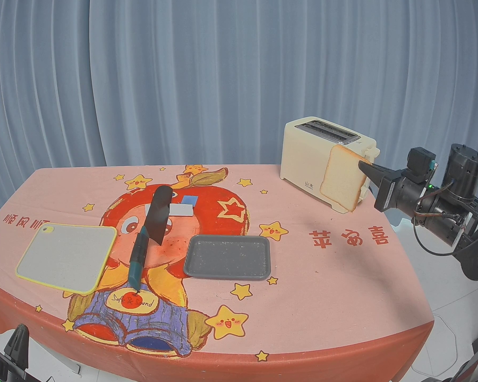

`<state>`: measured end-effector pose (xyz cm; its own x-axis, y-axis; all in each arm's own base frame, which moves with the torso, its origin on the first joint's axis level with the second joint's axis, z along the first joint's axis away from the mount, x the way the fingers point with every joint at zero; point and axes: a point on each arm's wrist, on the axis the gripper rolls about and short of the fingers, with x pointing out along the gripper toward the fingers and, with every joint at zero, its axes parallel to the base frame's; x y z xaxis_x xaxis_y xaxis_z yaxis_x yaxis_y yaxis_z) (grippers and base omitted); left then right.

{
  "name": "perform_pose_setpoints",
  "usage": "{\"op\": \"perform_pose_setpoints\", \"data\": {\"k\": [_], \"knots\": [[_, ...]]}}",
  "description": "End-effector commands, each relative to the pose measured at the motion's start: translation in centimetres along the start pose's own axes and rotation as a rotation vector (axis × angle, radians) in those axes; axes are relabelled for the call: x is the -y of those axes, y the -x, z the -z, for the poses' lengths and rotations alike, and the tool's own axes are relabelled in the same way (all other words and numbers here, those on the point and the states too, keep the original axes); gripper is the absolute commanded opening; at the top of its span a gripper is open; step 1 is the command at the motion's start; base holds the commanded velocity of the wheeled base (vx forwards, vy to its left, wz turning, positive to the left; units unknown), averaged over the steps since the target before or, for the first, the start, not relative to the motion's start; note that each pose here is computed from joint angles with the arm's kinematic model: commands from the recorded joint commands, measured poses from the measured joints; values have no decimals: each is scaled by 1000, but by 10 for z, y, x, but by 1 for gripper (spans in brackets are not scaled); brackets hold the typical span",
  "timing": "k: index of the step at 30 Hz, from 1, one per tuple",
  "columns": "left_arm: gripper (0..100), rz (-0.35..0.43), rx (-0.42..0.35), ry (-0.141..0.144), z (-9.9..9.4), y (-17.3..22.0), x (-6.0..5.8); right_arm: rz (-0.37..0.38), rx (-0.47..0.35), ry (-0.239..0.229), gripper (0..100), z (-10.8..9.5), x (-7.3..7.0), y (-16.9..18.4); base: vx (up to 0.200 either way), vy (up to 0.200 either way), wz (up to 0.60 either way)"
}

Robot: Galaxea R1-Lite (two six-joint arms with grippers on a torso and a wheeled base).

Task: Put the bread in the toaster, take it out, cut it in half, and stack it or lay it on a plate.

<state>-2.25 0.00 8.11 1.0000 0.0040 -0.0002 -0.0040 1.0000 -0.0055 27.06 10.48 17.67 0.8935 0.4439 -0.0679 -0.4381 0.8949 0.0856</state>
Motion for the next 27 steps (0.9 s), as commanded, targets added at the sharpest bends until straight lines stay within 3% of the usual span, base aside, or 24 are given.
{"op": "perform_pose_setpoints", "data": {"k": [1,4,27], "knots": [[0,-1,-18,-1,5,-1,0,14,26,2,0,-6,-3,14,0,0,0],[0,-1,-18,-1,5,-1,0,52,40,11,0,-8,-2,16,0,0,0],[0,-1,-18,1,5,-1,0,54,69,16,0,-15,-3,26,0,0,0]]}}
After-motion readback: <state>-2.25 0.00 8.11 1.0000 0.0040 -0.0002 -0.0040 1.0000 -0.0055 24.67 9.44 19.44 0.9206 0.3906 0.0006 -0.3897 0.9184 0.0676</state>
